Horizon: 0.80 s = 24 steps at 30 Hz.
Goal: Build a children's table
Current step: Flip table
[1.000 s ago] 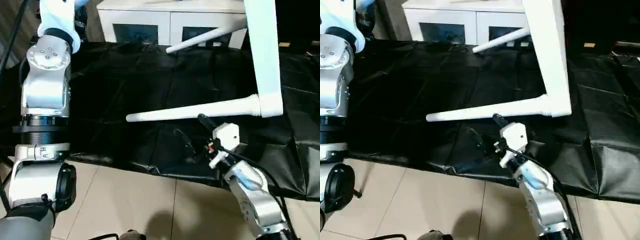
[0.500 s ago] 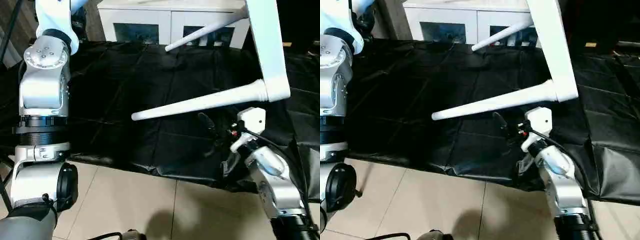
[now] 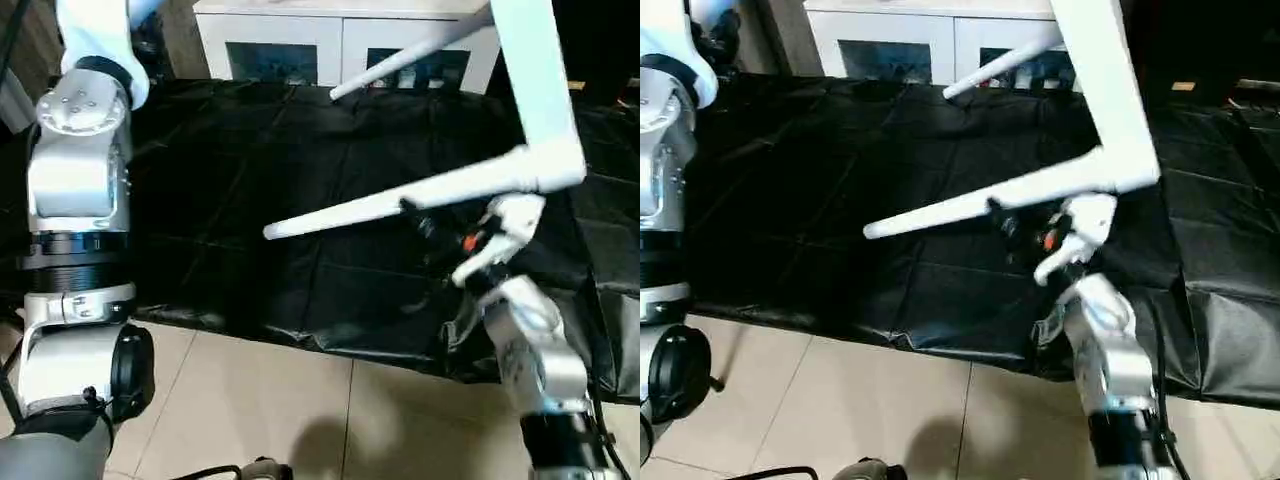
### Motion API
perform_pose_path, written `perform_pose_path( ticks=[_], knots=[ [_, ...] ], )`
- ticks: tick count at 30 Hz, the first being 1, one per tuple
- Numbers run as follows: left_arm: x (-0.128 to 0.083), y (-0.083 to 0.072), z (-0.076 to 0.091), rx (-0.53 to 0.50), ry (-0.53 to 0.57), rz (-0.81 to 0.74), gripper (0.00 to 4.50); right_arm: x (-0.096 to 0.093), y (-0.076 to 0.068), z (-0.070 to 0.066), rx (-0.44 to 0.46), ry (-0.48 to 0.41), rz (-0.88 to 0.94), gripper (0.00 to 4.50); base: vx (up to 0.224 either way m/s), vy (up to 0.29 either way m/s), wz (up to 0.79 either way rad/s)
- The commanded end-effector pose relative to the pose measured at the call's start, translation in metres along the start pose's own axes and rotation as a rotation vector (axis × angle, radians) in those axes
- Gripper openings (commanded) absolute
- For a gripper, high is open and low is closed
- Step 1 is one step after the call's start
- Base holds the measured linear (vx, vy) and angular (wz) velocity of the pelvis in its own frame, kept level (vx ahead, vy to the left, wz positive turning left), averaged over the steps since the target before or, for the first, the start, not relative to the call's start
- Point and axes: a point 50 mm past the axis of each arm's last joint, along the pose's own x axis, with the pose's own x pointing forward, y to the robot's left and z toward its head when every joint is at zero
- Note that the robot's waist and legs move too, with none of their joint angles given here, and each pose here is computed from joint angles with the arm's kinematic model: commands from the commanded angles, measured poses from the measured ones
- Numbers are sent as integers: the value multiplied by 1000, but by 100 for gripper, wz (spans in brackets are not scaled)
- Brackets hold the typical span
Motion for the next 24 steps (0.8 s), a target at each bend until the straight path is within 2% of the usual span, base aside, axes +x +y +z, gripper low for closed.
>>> perform_pose_path(
  ticks=[1, 6, 9, 14, 15, 17, 19, 20, 21, 22, 24],
  knots=[
    [0, -6, -1, -115, 16, -48, 224, 10, 8, 13, 18, -49, 44, 359, 0, 0, 0],
    [-1, -6, -3, -124, 22, -41, 224, 20, 7, 13, 39, -48, 24, 323, 0, 0, 0],
    [-2, -4, -4, -130, 28, -32, 224, 30, 2, 20, 50, -63, -22, 293, 0, 0, 0],
    [-2, -4, -6, -135, 32, -26, 223, 39, -3, 33, 43, -90, -45, 270, 0, 0, 0],
    [-3, -2, -7, -136, 35, -19, 223, 42, -5, 41, 33, -110, -49, 270, 0, 0, 0],
    [-3, -1, -7, -137, 36, -14, 222, 43, -6, 45, 33, -120, -52, 258, 0, 0, 0],
    [-5, 1, -10, -146, 39, -1, 221, 47, -13, 60, 5, -145, -65, 254, 0, 0, 0],
    [-5, 1, -10, -146, 39, 0, 221, 47, -13, 61, 3, -146, -65, 254, 0, 0, 0],
    [-6, 2, -13, -157, 39, 7, 216, 48, -17, 72, -31, -165, -66, 247, 0, 0, 0],
    [-6, 2, -13, -157, 39, 7, 215, 48, -17, 72, -31, -165, -66, 244, 0, 0, 0],
    [-10, 1, -21, -170, 41, -4, 208, 50, -18, 91, -113, -193, -52, 235, 0, 0, 0]
  ],
)
